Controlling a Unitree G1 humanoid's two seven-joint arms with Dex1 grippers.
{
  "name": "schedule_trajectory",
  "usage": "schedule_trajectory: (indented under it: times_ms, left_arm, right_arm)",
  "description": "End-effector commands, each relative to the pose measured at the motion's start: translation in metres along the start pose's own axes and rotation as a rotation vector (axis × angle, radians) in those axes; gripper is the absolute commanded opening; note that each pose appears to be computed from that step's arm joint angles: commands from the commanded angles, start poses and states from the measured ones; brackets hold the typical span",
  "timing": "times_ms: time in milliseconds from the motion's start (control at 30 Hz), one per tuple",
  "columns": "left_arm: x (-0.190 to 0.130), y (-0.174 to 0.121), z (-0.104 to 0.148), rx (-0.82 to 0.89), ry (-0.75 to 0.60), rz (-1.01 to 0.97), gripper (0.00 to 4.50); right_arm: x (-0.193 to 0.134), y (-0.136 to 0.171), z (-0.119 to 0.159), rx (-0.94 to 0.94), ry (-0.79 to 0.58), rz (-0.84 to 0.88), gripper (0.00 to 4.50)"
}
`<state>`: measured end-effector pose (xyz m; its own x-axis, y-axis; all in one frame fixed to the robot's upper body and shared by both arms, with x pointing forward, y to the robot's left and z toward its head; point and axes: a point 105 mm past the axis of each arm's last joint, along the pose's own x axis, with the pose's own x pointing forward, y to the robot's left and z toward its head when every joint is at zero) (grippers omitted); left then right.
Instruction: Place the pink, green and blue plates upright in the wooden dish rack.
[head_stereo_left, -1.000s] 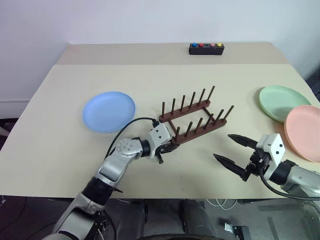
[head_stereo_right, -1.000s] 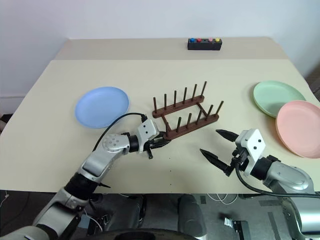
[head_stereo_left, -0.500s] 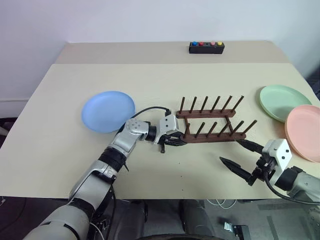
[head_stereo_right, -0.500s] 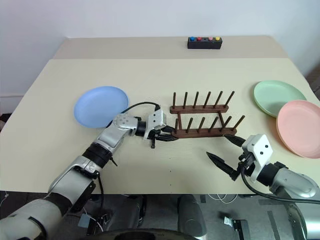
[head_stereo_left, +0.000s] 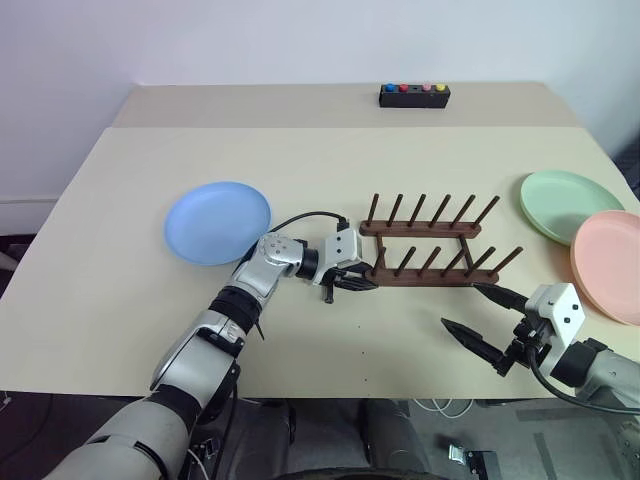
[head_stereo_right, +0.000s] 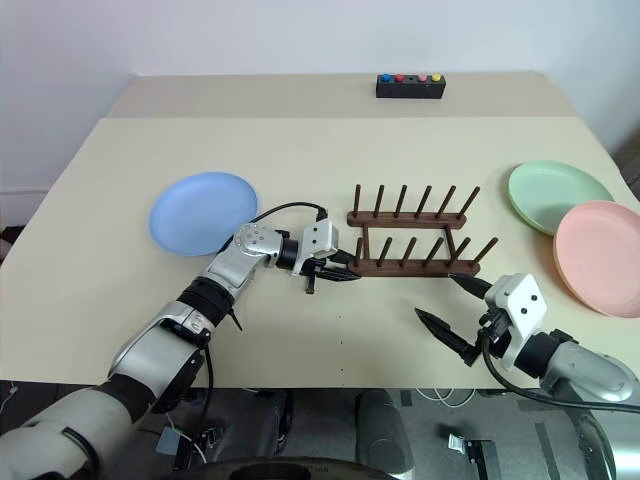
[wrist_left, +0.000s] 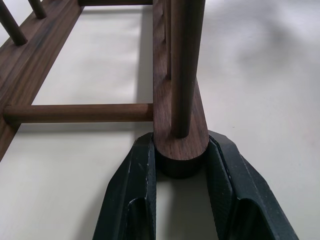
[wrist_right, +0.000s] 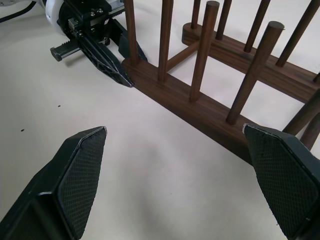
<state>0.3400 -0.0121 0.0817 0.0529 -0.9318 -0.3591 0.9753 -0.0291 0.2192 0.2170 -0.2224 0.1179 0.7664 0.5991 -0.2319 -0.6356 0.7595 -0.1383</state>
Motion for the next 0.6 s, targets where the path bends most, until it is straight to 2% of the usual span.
schedule_trajectory:
  times_ms: [33, 67, 300, 333, 467, 500, 600]
  left_arm:
    - [-0.001, 0.0, -0.005, -0.004, 0.023, -0.001, 0.77]
    - [-0.001, 0.0, -0.005, -0.007, 0.021, -0.001, 0.77]
    - [-0.007, 0.003, -0.003, -0.006, 0.004, 0.029, 4.11]
    - [-0.011, 0.005, -0.003, -0.009, 0.002, 0.045, 4.45]
    - [-0.026, 0.006, -0.006, -0.039, -0.001, 0.087, 4.45]
    - [-0.03, 0.004, -0.008, -0.048, -0.002, 0.094, 4.48]
    - [-0.039, -0.006, -0.008, -0.062, -0.019, 0.096, 3.7]
  right_arm:
    - [-0.002, 0.0, 0.012, -0.043, -0.036, -0.007, 4.5]
    - [-0.002, 0.0, 0.012, -0.042, -0.036, -0.006, 4.5]
    - [-0.005, 0.003, 0.012, -0.044, -0.03, -0.002, 4.5]
    - [-0.007, 0.003, 0.012, -0.043, -0.025, -0.004, 4.5]
    - [-0.013, 0.002, 0.006, -0.035, 0.01, -0.032, 4.5]
    - [-0.014, 0.0, 0.004, -0.031, 0.019, -0.048, 4.24]
    - [-0.018, -0.006, -0.01, -0.017, 0.088, -0.085, 3.25]
